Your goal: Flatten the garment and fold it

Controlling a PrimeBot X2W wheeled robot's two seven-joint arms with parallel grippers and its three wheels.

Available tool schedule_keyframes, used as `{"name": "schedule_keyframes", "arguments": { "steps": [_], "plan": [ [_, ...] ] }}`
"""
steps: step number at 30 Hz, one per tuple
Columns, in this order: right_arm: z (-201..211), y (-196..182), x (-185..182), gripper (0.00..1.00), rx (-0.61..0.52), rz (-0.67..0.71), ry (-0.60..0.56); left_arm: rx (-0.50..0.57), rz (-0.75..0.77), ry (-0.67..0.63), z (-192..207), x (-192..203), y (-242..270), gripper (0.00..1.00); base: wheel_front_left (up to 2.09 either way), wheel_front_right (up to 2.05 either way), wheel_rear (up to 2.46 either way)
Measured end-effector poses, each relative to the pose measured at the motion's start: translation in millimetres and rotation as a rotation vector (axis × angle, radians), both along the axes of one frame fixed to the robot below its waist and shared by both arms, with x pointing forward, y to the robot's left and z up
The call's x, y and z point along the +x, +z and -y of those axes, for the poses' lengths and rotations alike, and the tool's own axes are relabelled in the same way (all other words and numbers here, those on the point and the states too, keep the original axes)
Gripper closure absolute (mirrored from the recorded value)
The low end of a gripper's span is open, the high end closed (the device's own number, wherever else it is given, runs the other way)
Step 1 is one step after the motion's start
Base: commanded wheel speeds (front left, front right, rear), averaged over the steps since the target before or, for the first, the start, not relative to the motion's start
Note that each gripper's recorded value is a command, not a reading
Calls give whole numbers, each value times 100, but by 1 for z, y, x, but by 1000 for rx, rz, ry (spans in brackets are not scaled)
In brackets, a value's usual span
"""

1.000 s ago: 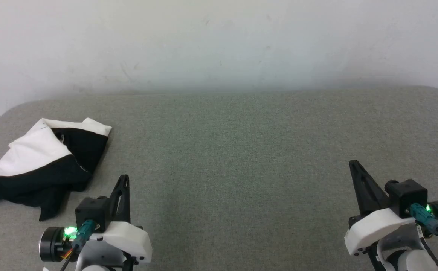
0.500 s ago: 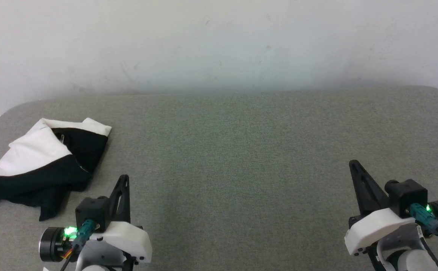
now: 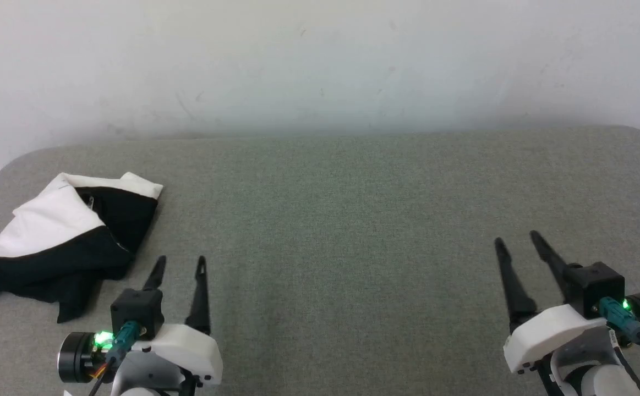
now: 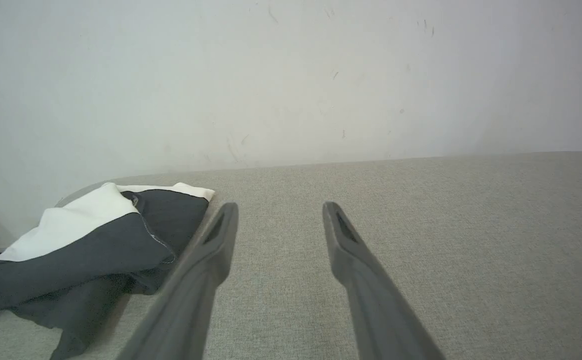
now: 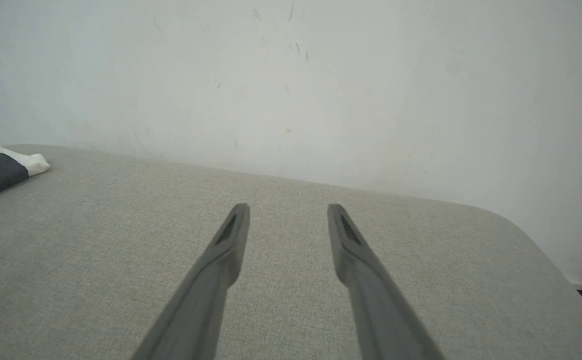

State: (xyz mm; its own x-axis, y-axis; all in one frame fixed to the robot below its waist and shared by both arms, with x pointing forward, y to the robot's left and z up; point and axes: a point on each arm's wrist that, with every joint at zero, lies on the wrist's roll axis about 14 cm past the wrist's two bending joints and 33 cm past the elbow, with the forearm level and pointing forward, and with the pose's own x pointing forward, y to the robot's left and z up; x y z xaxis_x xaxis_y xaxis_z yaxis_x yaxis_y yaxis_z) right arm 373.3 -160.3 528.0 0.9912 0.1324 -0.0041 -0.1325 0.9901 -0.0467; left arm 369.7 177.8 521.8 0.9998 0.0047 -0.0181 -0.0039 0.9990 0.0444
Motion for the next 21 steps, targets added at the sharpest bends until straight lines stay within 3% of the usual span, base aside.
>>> {"name": "schedule_keyframes", "arguments": {
  "steps": [21],
  "plan": [
    [0,3,1,0,31,27,0,-12,26,-10,4,-1,2,0,0,0,0]
  ]
}}
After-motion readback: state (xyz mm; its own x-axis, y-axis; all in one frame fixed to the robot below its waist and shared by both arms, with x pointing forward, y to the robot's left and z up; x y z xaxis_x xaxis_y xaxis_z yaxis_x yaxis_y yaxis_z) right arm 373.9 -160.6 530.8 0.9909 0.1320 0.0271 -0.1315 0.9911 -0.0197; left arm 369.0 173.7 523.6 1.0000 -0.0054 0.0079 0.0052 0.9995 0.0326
